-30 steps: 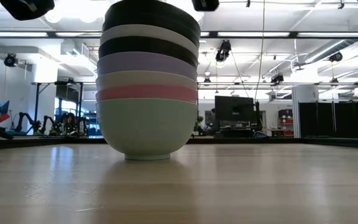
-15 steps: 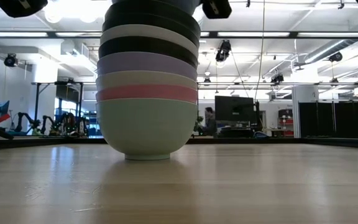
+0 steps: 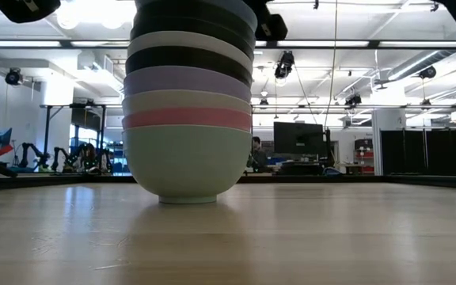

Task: Nest bowls inside each other
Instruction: Stack the blue bowl on top of the black bowl

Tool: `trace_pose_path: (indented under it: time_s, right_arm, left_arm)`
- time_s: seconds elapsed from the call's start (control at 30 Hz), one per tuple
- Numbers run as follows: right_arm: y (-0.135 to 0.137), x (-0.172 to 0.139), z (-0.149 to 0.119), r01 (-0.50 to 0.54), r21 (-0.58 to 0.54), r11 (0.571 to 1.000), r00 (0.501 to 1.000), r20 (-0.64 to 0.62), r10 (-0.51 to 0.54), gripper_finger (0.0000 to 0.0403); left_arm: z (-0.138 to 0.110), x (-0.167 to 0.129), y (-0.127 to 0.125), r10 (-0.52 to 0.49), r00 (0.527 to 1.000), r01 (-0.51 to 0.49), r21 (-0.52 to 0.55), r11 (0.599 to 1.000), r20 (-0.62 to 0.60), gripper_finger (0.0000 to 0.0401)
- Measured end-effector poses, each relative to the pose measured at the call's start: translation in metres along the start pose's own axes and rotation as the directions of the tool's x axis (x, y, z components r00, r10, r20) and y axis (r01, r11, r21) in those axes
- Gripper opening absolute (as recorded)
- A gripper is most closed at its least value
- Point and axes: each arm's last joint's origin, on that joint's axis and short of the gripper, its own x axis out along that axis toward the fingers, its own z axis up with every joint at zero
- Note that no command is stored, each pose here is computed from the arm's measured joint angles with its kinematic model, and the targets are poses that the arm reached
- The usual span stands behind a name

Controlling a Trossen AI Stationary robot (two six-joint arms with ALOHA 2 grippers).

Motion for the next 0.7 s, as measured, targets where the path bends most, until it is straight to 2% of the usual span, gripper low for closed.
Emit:
trace_pose_path:
  time_s: [0.23, 0.43, 0.57, 0.7]
  right_arm:
    - [0.001, 0.006, 0.001, -0.022, -0.025, 0.999, 1.0, -0.023, 0.021, 0.0056]
    - [0.003, -0.011, 0.001, -0.047, -0.057, 0.997, 0.999, 0.018, 0.048, 0.0113]
    - [0.007, -0.028, 0.003, -0.073, -0.118, 0.99, 0.994, 0.07, 0.081, 0.0136]
    - [0.015, -0.05, -0.006, -0.095, -0.233, 0.968, 0.986, 0.113, 0.124, 0.0143]
  left_arm:
    - [0.0, 0.0, 0.0, -0.001, 1.0, 0.001, -0.025, 1.0, 0.0, 0.0012]
    - [0.001, 0.0, -0.001, -0.008, 1.0, 0.009, -0.031, 0.999, 0.008, 0.0012]
    - [0.003, -0.001, -0.002, 0.002, 0.999, -0.001, -0.037, 0.999, 0.04, 0.0012]
    - [0.007, -0.001, -0.003, 0.004, 0.995, 0.004, -0.085, 0.996, 0.096, 0.0012]
